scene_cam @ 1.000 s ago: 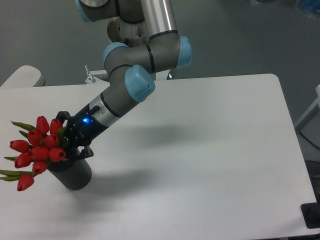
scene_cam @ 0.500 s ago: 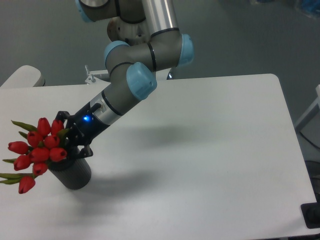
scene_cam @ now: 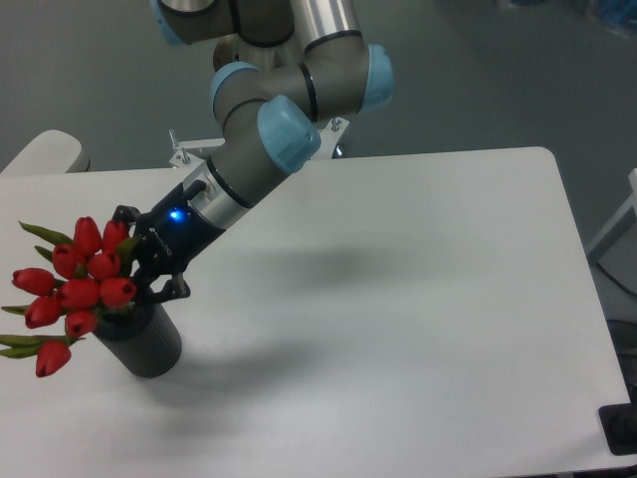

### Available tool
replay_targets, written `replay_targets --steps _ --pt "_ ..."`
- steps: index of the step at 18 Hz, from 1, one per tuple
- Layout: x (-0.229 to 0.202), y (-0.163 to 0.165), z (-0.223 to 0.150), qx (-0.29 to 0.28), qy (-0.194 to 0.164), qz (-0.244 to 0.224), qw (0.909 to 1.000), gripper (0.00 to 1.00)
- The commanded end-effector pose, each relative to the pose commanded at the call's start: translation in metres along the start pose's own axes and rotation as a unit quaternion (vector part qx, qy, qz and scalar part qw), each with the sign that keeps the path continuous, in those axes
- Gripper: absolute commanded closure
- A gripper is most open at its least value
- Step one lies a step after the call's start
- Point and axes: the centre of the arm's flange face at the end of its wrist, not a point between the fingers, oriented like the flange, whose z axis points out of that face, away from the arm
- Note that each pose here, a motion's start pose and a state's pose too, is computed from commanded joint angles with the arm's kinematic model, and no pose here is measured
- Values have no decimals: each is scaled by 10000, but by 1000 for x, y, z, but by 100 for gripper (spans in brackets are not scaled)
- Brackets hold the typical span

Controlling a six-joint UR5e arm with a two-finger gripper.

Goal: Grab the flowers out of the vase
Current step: 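Lift the gripped tulips up out of the black vase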

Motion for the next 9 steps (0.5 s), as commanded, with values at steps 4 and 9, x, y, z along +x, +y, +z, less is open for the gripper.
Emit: replay_targets --steps 4,9 --pt "3 -25 -18 167 -97 10 9998 62" --pt "1 -49 -31 272 -184 -11 9995 62"
